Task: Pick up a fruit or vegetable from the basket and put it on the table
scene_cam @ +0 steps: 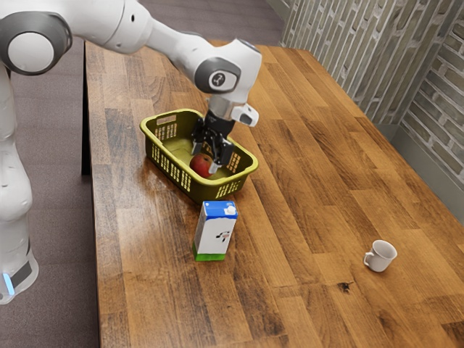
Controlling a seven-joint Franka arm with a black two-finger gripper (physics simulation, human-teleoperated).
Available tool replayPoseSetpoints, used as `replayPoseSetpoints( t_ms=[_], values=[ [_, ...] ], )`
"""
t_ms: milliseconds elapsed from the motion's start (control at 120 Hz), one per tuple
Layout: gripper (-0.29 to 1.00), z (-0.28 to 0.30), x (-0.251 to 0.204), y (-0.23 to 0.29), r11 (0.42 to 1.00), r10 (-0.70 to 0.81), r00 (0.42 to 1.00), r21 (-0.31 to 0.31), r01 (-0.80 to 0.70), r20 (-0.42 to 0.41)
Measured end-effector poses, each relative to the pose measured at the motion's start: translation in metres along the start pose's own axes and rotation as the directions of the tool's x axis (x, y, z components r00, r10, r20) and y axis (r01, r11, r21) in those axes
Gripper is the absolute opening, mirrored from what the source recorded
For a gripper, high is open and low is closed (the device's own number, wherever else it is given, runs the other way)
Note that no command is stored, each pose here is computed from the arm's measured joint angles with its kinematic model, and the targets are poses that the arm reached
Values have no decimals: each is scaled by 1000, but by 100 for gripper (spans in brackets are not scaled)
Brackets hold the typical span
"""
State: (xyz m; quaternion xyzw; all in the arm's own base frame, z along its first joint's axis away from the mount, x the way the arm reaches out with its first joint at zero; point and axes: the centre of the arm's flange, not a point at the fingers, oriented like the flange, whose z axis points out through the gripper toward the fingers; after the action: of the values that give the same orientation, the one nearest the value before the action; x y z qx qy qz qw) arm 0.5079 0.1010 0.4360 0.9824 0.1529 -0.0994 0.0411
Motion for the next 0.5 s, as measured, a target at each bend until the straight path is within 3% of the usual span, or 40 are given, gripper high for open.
replayPoseSetpoints(
  t_ms=[500],
  values=[
    [68, 11, 3, 0, 1000, -8, 1000, 1, 8, 17]
  ],
)
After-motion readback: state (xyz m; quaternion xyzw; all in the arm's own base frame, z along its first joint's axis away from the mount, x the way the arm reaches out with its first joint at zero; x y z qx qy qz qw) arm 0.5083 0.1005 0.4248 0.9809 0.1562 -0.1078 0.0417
